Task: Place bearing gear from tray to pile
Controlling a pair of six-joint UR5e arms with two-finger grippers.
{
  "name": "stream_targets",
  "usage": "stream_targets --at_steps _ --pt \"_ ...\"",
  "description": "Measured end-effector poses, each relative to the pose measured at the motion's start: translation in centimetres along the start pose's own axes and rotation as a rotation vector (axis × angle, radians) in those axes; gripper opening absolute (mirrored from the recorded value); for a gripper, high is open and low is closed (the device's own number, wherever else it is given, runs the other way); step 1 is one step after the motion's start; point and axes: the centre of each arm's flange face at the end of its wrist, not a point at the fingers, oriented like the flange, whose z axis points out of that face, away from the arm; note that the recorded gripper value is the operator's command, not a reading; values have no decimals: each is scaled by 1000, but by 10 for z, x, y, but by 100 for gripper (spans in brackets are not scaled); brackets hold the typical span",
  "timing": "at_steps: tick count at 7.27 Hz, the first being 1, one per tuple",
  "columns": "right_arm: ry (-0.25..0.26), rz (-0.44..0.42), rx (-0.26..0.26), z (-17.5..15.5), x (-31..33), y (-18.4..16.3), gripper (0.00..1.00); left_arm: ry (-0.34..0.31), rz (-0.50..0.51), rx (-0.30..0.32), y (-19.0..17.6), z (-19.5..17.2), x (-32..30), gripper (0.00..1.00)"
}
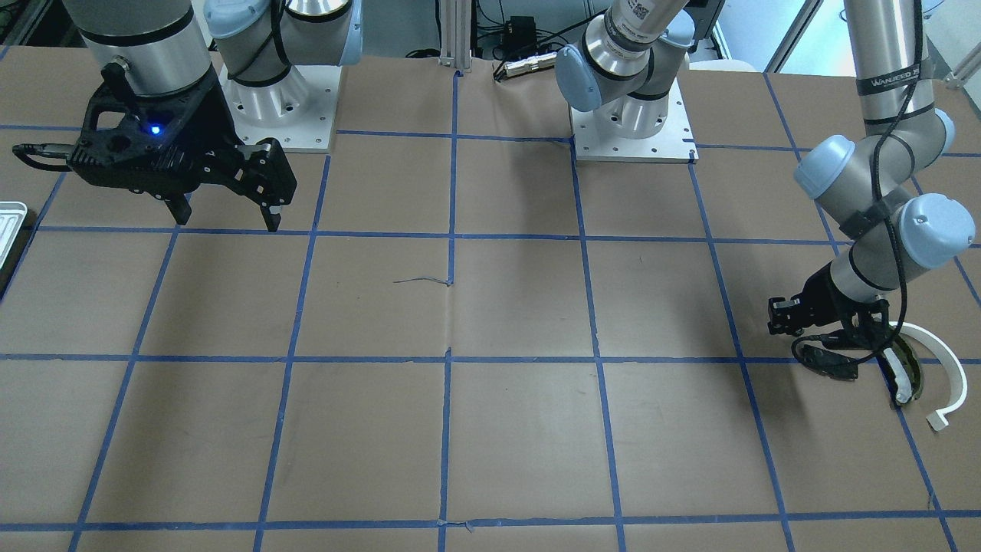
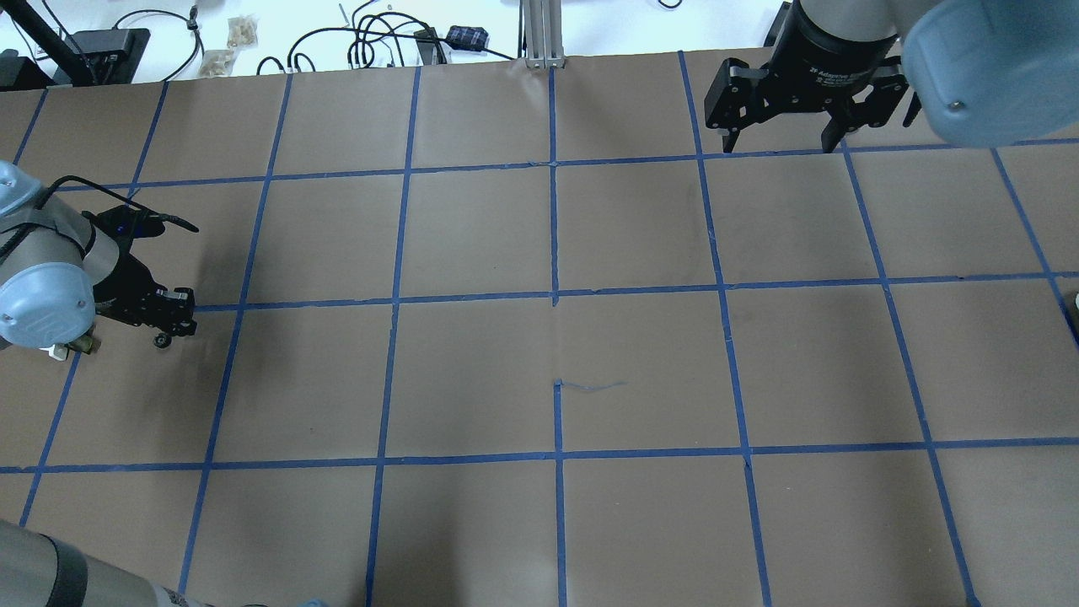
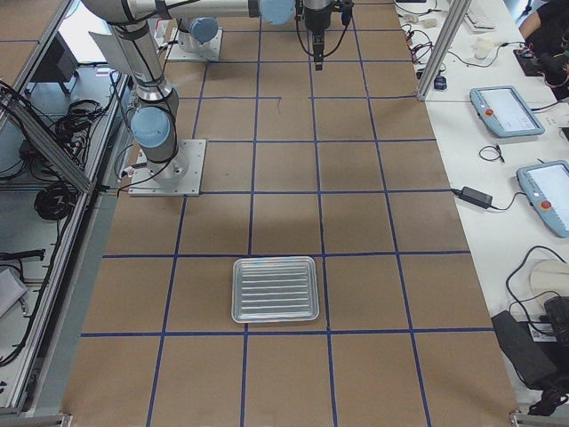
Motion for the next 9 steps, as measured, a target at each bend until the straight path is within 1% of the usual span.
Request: stream_targets --at_steps 1,2,4,6,7,8,9 --pt "0 0 0 0 0 0 100 -4 3 -1 0 1 -1 92" --pt "0 0 0 0 0 0 100 -19 11 11 -2 2 -3 100" --pt "0 -1 -1 0 0 0 100 -57 22 58 -8 -5 -6 100" --pt "0 -2 0 0 0 0 100 -64 28 75 -8 -29 3 100" --pt "0 -2 -1 0 0 0 100 -53 24 78 -13 -53 24 100" --pt "0 -2 0 0 0 0 100 -39 4 68 -21 -83 65 100" --pt "-1 -1 1 0 0 0 100 -24 -42 44 -26 -121 120 100"
